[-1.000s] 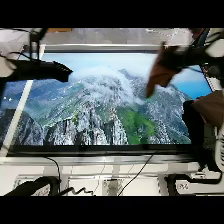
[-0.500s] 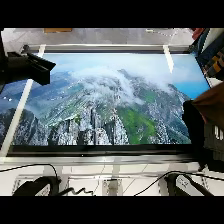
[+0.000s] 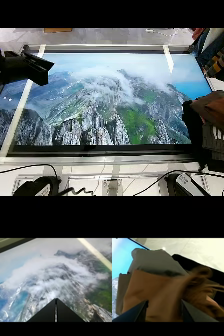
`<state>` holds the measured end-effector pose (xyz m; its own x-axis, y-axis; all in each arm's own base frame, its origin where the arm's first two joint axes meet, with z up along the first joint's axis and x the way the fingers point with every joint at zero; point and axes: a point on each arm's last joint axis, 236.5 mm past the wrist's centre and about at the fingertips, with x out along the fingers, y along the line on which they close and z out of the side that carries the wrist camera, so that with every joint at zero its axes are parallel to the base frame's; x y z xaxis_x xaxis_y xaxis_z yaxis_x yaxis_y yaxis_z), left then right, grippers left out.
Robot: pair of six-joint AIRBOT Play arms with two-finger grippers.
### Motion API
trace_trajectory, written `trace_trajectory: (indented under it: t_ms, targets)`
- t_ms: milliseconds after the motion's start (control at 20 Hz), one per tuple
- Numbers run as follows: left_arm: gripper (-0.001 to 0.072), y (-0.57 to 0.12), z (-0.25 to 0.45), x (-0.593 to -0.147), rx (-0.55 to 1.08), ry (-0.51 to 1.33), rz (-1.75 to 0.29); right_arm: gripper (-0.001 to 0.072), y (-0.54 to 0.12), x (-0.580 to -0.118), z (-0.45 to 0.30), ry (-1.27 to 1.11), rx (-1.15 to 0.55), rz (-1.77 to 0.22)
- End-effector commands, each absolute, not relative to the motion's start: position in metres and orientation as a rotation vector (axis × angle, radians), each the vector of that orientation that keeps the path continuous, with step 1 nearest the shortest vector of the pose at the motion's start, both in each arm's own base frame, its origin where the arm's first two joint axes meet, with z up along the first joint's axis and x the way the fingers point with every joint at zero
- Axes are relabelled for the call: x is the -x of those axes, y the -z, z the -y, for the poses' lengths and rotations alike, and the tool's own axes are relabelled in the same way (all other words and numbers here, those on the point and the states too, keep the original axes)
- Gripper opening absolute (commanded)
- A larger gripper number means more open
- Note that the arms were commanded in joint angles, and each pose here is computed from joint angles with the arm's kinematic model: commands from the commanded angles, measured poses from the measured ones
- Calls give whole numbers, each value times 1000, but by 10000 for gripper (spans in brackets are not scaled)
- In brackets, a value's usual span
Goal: Fold the clothes and pants, and hang the long-sleeved shirts on hangers.
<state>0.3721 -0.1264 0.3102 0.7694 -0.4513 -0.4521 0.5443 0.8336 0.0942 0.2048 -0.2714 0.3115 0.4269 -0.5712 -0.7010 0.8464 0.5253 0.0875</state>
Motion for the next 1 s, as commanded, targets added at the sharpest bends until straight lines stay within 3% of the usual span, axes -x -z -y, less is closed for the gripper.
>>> trace_trajectory:
  t_ms: [0,50,100,150,200,450,600,800,950]
  targets:
    - [10,-311,126,-372,-227,544,-430,483,-315,-205,274,927,-473,-646]
    - [10,-311,126,-372,-227,544,-430,454,-315,-210,272,904,-477,-638]
    - [10,-311,126,-372,-226,544,-430,297,-313,-220,263,846,-485,-646]
    - [10,-311,126,-372,-226,544,-429,76,-309,-230,252,784,-514,-653]
    - [9,-311,126,-372,-227,544,-430,12,-304,-246,236,692,-534,-666]
    - [10,-311,126,-372,-227,543,-429,11,-271,-304,134,300,-394,-856]
    - [9,-311,126,-372,-226,544,-430,11,-257,-326,71,110,-131,-939]
    - [10,-311,126,-372,-227,543,-429,9,-268,-348,26,98,95,-878]
    - [10,-311,126,-372,-227,544,-430,11,-267,-345,3,76,137,-888]
